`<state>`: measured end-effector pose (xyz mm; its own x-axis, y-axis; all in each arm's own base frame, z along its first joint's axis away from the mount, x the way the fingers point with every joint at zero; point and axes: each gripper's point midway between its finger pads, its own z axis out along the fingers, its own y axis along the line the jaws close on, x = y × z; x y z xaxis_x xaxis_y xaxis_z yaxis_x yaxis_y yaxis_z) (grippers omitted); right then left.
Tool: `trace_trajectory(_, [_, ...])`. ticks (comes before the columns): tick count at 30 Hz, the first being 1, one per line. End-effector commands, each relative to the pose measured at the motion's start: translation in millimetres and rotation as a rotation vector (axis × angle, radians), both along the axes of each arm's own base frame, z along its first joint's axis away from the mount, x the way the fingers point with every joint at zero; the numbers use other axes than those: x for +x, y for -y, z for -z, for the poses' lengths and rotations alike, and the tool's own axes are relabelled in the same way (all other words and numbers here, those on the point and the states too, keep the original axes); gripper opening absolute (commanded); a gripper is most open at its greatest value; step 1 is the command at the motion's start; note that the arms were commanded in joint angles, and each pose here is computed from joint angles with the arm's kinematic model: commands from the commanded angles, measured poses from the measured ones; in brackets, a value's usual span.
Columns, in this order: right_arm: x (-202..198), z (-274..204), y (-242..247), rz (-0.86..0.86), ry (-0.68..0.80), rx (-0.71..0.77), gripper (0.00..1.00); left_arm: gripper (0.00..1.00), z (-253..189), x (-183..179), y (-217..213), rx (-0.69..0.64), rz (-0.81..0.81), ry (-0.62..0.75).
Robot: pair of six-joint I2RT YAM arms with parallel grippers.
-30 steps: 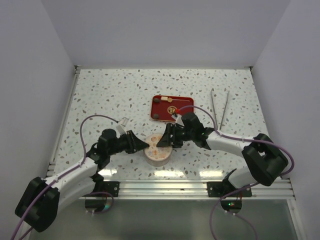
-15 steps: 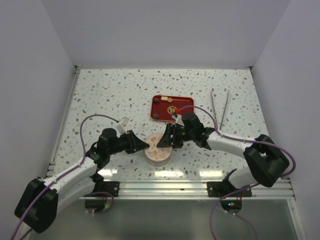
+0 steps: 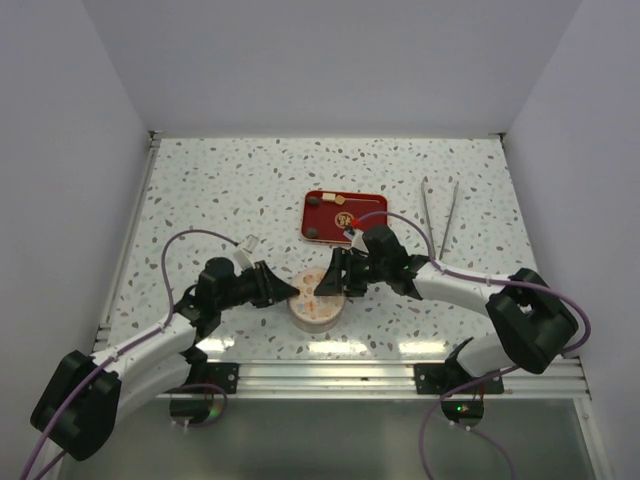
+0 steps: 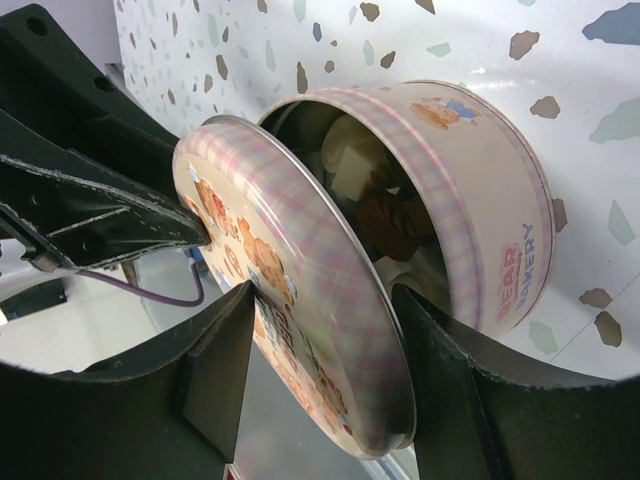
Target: Pack the chocolate
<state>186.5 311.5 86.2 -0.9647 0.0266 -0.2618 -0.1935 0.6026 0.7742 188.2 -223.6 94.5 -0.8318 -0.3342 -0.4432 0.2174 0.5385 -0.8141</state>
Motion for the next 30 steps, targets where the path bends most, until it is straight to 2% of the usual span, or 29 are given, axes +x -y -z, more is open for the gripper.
trace_trajectory(1, [-0.9, 8.8, 2.6, -0.006, -0.006, -0.046, 0.59, 0.21, 25.0, 5.9, -15.3, 0.1, -0.061, 0.007])
trace_trajectory(11, [1.9, 9.5, -0.3, -0.006, 0.001, -0.046, 0.62, 0.2, 31.2, 7.2, -20.2, 0.121, -0.085, 0.008])
trace_trajectory(30, [7.7, -3.1, 1.4, -0.006, 0.08, -0.036, 0.79, 0.19, 45.8, 0.9, -24.0, 0.129, -0.089, -0.009])
